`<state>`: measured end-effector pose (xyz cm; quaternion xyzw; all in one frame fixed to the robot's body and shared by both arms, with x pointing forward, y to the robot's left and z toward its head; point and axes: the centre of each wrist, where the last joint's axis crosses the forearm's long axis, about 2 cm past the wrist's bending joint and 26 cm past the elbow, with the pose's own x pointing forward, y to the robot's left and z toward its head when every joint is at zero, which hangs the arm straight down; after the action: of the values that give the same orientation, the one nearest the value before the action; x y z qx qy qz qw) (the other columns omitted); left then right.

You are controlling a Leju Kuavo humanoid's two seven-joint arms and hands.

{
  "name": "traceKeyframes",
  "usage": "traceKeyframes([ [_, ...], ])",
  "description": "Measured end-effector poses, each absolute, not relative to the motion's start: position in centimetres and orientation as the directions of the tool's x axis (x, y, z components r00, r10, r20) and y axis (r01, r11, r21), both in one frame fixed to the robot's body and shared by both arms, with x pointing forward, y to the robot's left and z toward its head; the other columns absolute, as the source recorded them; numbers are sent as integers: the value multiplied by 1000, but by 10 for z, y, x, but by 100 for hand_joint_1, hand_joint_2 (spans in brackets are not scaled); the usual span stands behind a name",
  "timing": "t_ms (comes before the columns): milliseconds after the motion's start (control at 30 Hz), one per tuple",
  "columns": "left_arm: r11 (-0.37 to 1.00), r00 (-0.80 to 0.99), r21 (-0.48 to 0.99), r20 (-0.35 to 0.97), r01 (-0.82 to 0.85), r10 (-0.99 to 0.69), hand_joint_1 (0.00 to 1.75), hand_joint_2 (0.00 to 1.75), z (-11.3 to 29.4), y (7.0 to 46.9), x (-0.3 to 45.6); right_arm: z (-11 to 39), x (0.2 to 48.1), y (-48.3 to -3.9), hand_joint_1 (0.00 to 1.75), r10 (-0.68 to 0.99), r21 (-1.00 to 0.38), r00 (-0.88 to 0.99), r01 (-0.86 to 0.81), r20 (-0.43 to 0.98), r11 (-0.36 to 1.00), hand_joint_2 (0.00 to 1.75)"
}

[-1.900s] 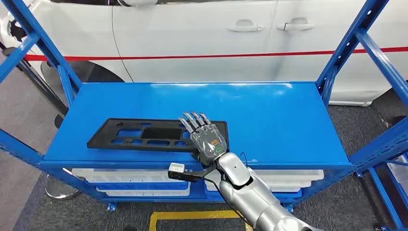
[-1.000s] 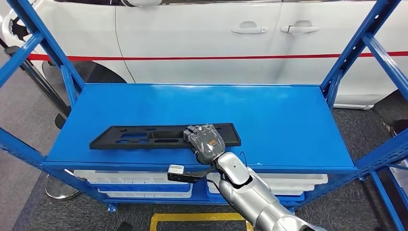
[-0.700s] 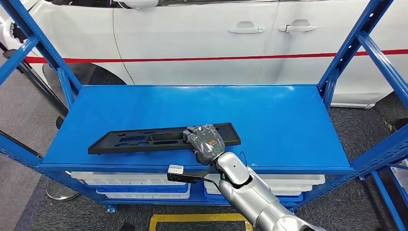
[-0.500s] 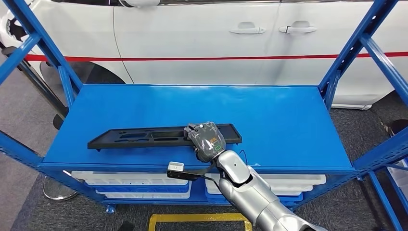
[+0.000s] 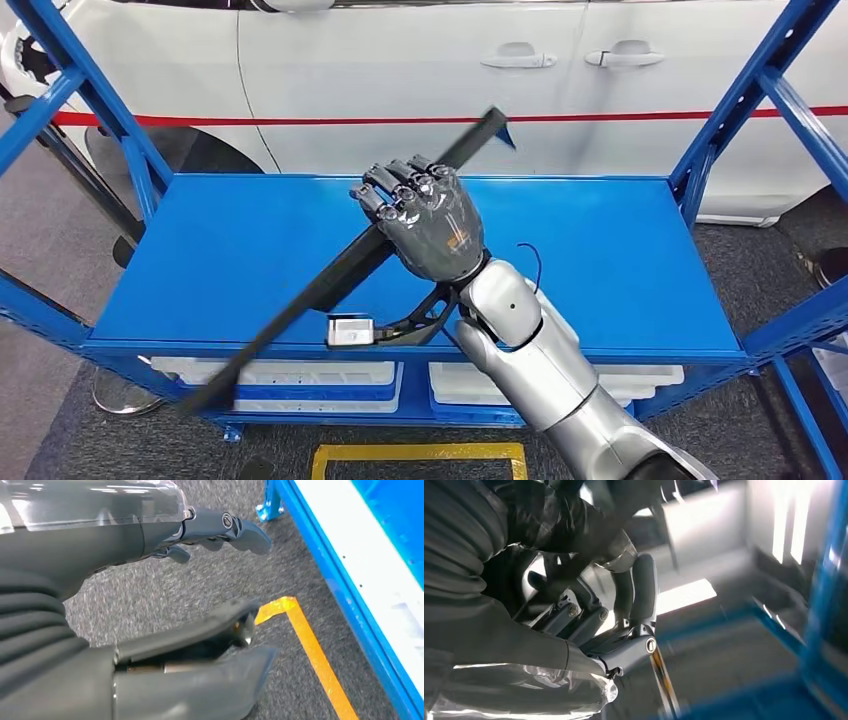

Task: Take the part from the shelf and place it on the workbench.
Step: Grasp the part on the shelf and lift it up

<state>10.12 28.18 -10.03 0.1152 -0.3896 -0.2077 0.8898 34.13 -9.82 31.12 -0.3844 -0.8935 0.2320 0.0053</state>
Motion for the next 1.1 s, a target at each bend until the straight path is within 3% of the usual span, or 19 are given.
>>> traceKeyframes([
  [167, 880, 607, 381, 639, 283, -472, 0, 175, -101, 282, 96, 337, 315, -104, 175, 627, -233, -748, 664, -218, 711, 175],
  [433, 873, 610, 397, 628, 283, -484, 0, 175, -102, 283, 94, 355, 302, -128, 175, 637, -21, -763, 643, -109, 766, 175],
  [733, 875, 594, 406, 647, 264, -479, 0, 175, -101, 284, 99, 363, 300, -144, 175, 644, 71, -762, 640, -65, 765, 175],
  [1100, 870, 608, 404, 627, 282, -488, 0, 175, -100, 273, 100, 374, 294, -128, 175, 636, 50, -764, 635, -112, 771, 175],
])
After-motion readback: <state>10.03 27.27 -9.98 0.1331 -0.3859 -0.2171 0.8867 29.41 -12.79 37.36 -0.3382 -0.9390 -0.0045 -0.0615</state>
